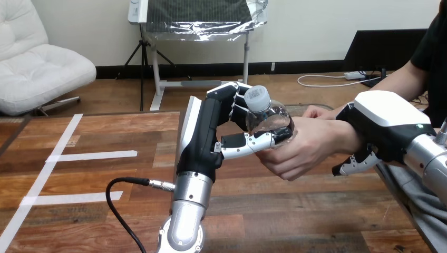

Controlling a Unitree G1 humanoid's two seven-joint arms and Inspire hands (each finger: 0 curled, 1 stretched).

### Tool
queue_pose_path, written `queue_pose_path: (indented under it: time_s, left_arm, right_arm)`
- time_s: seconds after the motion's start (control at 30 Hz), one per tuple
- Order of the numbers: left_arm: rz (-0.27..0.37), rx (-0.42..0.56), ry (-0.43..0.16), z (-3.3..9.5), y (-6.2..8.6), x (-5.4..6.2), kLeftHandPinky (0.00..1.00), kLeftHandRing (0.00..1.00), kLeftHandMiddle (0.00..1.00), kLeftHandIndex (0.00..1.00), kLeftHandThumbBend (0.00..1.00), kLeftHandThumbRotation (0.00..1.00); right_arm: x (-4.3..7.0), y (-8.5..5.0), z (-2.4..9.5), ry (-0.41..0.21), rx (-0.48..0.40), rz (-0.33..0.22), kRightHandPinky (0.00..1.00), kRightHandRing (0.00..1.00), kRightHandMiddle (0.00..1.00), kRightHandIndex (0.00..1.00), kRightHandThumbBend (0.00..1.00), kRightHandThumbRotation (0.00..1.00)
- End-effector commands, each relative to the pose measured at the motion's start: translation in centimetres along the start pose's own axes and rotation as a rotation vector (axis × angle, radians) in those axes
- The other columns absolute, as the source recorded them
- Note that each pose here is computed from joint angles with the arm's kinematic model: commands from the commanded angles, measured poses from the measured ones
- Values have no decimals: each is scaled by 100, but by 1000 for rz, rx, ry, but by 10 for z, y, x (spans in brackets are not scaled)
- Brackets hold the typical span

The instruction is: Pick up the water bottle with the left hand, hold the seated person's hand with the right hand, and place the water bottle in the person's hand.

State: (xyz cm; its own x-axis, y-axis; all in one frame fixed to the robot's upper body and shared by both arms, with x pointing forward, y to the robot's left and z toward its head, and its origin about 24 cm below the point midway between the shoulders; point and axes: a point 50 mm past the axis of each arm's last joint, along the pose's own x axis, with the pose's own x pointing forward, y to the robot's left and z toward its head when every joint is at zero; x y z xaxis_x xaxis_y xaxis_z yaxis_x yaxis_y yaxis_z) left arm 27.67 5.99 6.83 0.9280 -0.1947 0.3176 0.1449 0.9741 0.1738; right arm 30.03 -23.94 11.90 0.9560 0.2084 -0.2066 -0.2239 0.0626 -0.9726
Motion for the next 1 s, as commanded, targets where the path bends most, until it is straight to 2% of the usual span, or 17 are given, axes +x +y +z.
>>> queue_pose_path:
  time_s: [0.0, 0.03, 0.1, 0.2, 0.33, 0.37, 0.47, 0.63, 0.97]
  left_arm:
    - [-30, -70, -67, 21, -16, 14, 42, 50, 55, 58, 67, 5]
    - [-34, -66, -66, 21, -16, 14, 46, 55, 60, 63, 70, 9]
    - [-48, -48, -64, 22, -17, 14, 48, 58, 63, 66, 71, 12]
    - [-77, 3, -60, 21, -17, 14, 57, 67, 71, 75, 76, 21]
    - [-115, 91, -58, 20, -16, 14, 75, 82, 85, 89, 81, 37]
    - [-120, 105, -57, 20, -16, 14, 83, 88, 90, 93, 84, 44]
    - [-127, 117, -58, 20, -16, 14, 91, 94, 95, 96, 87, 52]
    - [-130, 121, -58, 19, -16, 14, 98, 98, 99, 99, 95, 62]
    - [-114, 156, -68, 18, -16, 14, 100, 100, 100, 100, 100, 72]
  right_arm:
    - [-2, -22, -10, 44, -24, -104, 35, 41, 51, 55, 84, 0]
    - [-2, -22, -10, 45, -24, -105, 37, 44, 53, 57, 84, 0]
    - [-2, -22, -10, 45, -25, -106, 39, 45, 54, 59, 85, 0]
    - [-2, -22, -9, 46, -31, -109, 43, 49, 58, 62, 85, 0]
    - [-2, -22, -9, 46, -45, -111, 48, 57, 64, 67, 86, 0]
    - [-2, -22, -9, 46, -48, -111, 51, 60, 67, 69, 86, 0]
    - [-3, -21, -9, 46, -59, -107, 56, 65, 71, 72, 87, 0]
    - [-4, -21, -9, 45, -41, -101, 64, 74, 79, 77, 87, 0]
    - [-5, -21, -8, 28, -32, -91, 73, 85, 88, 85, 87, 2]
